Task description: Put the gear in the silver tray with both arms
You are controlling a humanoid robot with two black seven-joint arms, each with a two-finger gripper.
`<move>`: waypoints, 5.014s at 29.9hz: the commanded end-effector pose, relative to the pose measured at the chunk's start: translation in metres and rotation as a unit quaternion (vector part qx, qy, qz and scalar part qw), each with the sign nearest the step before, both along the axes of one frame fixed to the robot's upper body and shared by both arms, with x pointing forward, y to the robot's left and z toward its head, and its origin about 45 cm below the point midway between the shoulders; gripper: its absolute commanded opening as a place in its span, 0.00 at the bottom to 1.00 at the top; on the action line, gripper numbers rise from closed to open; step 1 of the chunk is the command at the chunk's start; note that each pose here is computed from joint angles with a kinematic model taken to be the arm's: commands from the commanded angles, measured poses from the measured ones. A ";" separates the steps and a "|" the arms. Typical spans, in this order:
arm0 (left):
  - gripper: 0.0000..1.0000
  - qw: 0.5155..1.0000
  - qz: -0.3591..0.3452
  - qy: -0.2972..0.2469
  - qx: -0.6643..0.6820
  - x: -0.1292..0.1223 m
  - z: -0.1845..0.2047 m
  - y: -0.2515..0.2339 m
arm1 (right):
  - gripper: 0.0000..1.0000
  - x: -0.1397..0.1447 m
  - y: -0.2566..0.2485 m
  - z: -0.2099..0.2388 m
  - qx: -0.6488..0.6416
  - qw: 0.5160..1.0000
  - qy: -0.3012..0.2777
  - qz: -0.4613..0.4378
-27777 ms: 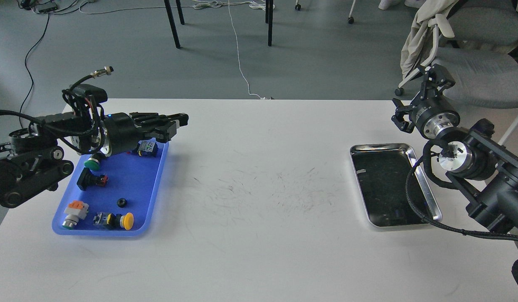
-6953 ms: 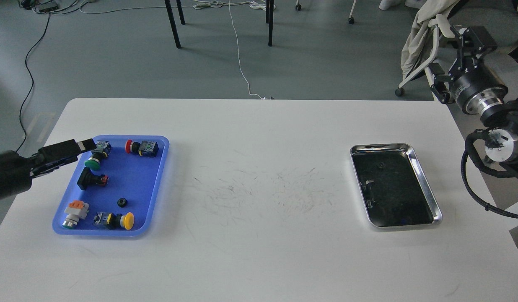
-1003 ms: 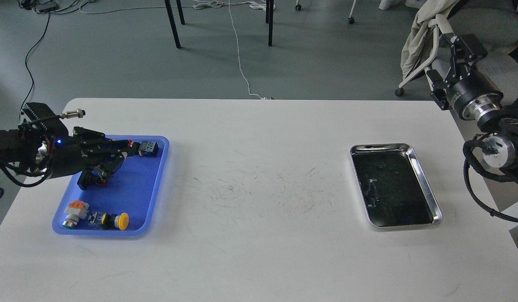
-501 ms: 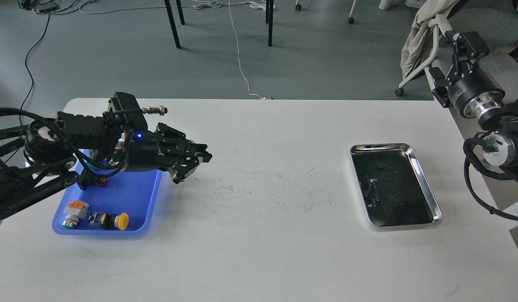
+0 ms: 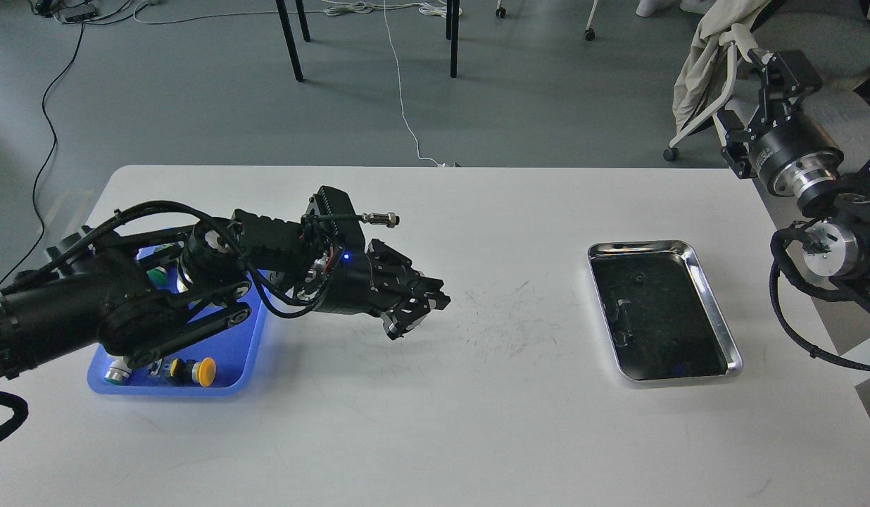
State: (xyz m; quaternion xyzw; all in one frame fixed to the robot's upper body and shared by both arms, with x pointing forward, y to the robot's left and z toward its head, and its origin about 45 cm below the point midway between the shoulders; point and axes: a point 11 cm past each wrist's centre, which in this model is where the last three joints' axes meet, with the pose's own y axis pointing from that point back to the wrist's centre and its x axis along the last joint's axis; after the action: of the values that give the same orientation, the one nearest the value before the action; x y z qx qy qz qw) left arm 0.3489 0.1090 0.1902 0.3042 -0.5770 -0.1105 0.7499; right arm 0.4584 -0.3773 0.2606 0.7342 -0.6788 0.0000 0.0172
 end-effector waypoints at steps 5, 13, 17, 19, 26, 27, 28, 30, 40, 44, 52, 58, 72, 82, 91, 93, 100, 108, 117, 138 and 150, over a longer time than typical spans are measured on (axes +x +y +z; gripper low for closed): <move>0.10 1.000 -0.031 -0.003 -0.004 -0.006 -0.006 -0.037 | 0.96 0.003 0.011 -0.004 0.007 1.000 0.001 0.007; 0.10 0.998 -0.061 0.005 -0.013 -0.019 -0.018 -0.088 | 0.96 0.004 0.007 -0.006 0.003 1.000 0.001 -0.001; 0.10 0.998 -0.067 0.013 -0.015 -0.025 -0.026 -0.107 | 0.96 0.005 0.008 -0.007 0.004 1.000 0.002 -0.001; 0.10 0.998 -0.069 0.014 -0.005 -0.026 -0.032 -0.111 | 0.96 0.005 0.008 -0.006 0.003 1.000 0.001 -0.001; 0.10 0.999 -0.032 0.016 0.024 -0.008 -0.050 -0.091 | 0.96 0.005 0.008 -0.008 0.001 1.000 0.003 0.001; 0.10 0.999 -0.026 0.016 0.026 -0.006 -0.052 -0.089 | 0.96 0.005 0.008 -0.008 0.001 1.000 0.003 0.000; 0.10 0.999 -0.022 0.016 0.030 -0.004 -0.053 -0.086 | 0.96 0.004 0.008 -0.008 0.000 1.000 0.004 0.001; 0.10 0.999 -0.011 0.017 0.035 0.000 -0.057 -0.081 | 0.96 0.005 0.005 -0.008 -0.001 1.000 0.003 -0.003; 0.10 0.999 0.013 0.024 0.039 0.009 -0.062 -0.070 | 0.96 0.005 0.000 -0.010 -0.005 1.000 0.005 -0.007; 0.10 0.999 0.009 0.024 0.038 0.007 -0.061 -0.072 | 0.96 0.006 0.002 -0.011 -0.004 1.000 0.005 -0.005; 0.10 0.999 0.004 0.030 0.027 0.002 -0.059 -0.078 | 0.97 0.005 0.001 -0.013 -0.012 1.000 0.008 -0.003; 0.10 0.999 0.002 0.036 0.022 -0.002 -0.060 -0.080 | 0.97 0.005 0.002 -0.014 -0.011 1.000 0.009 -0.001; 0.11 0.998 0.010 0.057 0.021 -0.013 -0.076 -0.075 | 0.97 0.004 0.006 -0.018 -0.011 1.000 0.012 0.002; 0.11 0.997 0.017 0.066 0.020 -0.017 -0.086 -0.070 | 0.97 0.004 0.006 -0.017 -0.012 1.000 0.011 0.000; 0.12 0.998 0.017 0.064 0.018 -0.015 -0.083 -0.071 | 0.97 0.004 0.007 -0.018 -0.012 1.000 0.012 0.002; 0.13 0.998 0.018 0.063 0.017 -0.015 -0.082 -0.071 | 0.97 0.004 0.007 -0.019 -0.013 1.000 0.012 0.001; 0.16 0.997 0.023 0.069 0.010 -0.013 -0.079 -0.072 | 0.97 0.004 0.005 -0.017 -0.014 1.000 0.011 0.000; 0.28 0.997 0.030 0.078 0.000 -0.013 -0.078 -0.073 | 0.97 0.003 0.005 -0.019 -0.014 1.000 0.013 0.001; 0.39 0.995 0.039 0.087 -0.009 -0.011 -0.076 -0.074 | 0.97 0.003 0.005 -0.018 -0.014 1.000 0.013 0.002; 0.58 0.981 0.111 0.109 -0.112 0.039 -0.007 -0.067 | 0.97 0.005 0.015 -0.009 -0.066 0.997 0.000 0.047; 0.83 0.943 0.271 0.106 -0.160 0.092 0.024 0.064 | 0.97 0.000 0.036 0.009 -0.131 0.983 -0.020 0.130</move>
State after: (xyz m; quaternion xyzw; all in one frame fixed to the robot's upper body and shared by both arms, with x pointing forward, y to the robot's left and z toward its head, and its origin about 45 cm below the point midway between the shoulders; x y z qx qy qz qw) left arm 0.4332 0.1409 0.2090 0.2967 -0.4103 0.1299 0.8525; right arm 0.4597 -0.3490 0.2654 0.7977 -0.5877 0.0954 0.0962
